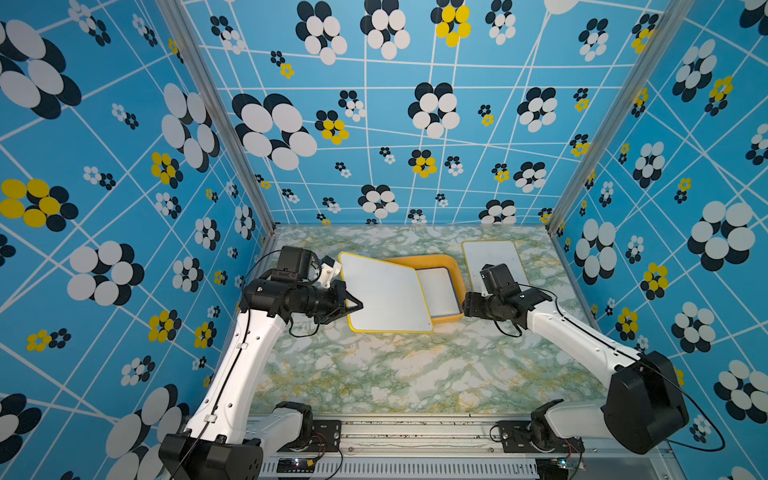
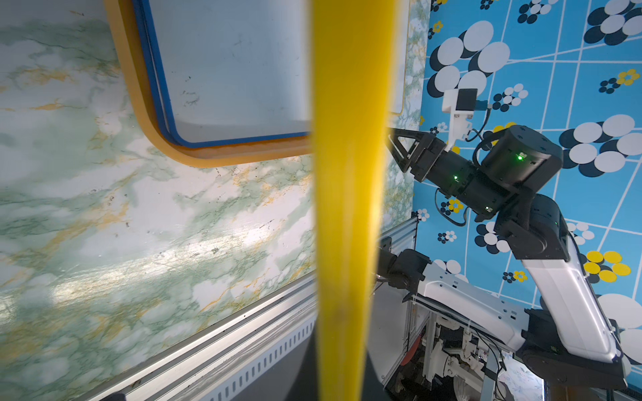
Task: Put the whiteboard into the storage box
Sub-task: Adjust the storage box at the center of the board, then place the whiteboard in the storage box.
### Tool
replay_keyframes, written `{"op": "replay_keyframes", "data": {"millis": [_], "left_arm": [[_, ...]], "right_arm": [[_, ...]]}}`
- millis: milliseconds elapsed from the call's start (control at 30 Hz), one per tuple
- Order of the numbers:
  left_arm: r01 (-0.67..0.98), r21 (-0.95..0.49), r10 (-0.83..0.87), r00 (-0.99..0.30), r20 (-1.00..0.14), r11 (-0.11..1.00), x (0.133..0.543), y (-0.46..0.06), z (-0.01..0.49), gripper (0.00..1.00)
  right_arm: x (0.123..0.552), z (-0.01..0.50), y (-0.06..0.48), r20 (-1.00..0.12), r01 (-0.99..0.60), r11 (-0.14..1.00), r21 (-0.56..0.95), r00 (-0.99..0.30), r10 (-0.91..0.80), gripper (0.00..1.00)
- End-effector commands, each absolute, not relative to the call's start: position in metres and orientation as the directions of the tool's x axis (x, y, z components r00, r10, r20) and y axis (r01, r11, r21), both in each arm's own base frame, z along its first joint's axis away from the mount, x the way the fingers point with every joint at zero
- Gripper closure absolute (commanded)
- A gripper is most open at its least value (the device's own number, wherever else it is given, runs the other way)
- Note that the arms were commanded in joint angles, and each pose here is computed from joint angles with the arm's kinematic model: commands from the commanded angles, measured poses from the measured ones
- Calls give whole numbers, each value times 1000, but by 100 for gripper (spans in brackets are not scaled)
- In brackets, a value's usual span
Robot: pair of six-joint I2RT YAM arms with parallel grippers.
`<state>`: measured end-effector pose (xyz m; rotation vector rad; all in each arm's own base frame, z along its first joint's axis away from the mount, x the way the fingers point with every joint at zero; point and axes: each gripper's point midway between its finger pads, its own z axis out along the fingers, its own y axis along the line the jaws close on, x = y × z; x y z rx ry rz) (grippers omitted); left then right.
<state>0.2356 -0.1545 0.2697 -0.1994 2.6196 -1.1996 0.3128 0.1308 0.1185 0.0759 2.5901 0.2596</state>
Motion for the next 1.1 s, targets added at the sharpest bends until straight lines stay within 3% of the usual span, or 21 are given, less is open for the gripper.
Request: {"op": "replay_keyframes", "data": {"millis": [0,1067], "left_arm": [[76,-761,-230,-930,-287,644,250,-158,294,100],[79,-783,-197,-948,-250,617,318,-212,268,100]], "right_arm": [[297,117,117,-508,1,990,138,-858,71,26],[277,132,107,-593,-73,988,138,-805,24,20]]}}
